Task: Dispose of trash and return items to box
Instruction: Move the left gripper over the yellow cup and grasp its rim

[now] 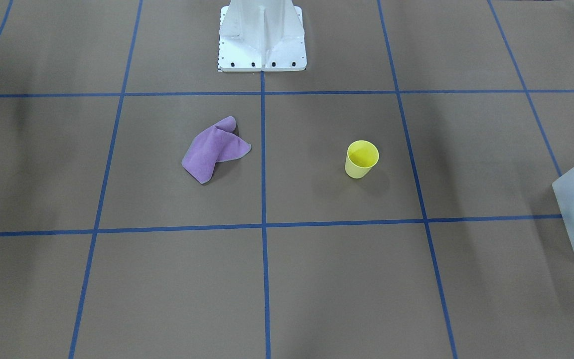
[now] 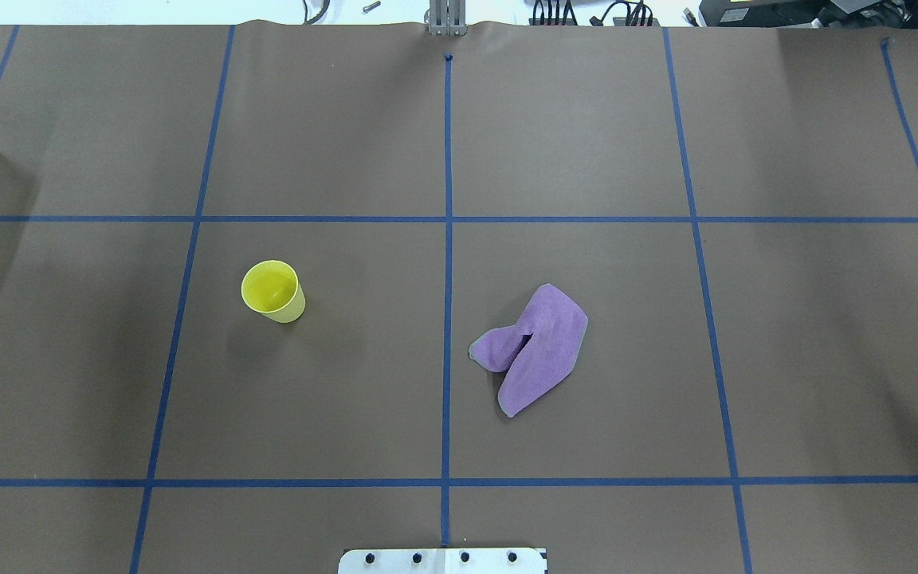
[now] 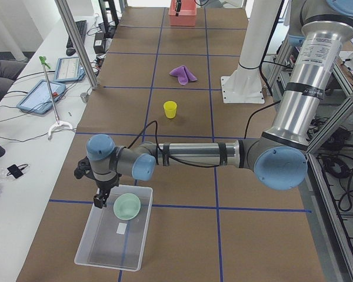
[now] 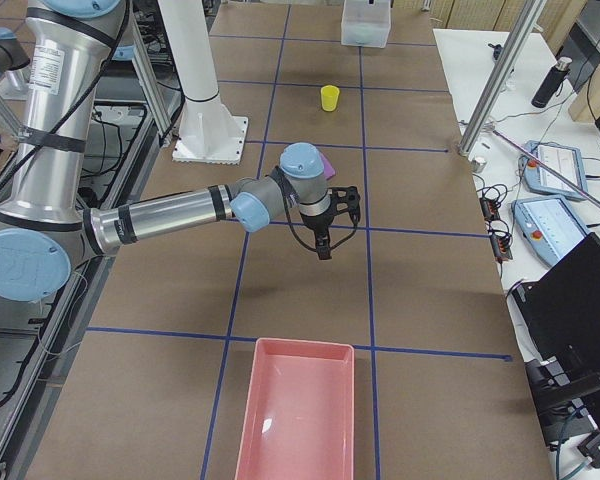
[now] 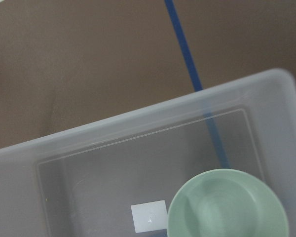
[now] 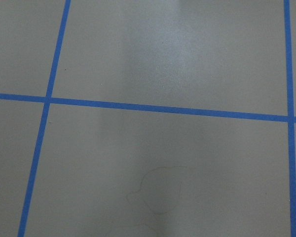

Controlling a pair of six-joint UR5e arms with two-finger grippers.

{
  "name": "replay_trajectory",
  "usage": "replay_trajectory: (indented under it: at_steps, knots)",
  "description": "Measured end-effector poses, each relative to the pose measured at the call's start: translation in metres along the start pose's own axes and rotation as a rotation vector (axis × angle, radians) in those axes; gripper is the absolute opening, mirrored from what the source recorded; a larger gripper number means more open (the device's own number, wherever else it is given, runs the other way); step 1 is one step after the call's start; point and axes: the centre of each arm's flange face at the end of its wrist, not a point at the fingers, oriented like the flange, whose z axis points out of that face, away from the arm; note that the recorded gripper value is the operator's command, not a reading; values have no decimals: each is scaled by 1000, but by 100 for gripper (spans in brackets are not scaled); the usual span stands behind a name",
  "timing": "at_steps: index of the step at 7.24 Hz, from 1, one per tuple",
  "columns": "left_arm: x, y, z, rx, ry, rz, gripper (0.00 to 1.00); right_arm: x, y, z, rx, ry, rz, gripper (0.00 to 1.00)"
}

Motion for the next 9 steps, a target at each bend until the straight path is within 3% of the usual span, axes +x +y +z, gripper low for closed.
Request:
replay_trajectory:
  at_steps: [2,4,7,9]
  knots:
    - [114,-8,-39,35,69,-146,99,-1,0,0,0,-2,0,100]
    - [261,1,-41,15,151,-250,99,-1,0,0,0,-2,0,100]
    - [442,31,-6,-28,172,-308,99,0,0,1,-2,0,2,100]
    - [505,54,23,-54,160,-274,99,2,0,2,-5,3,5,100]
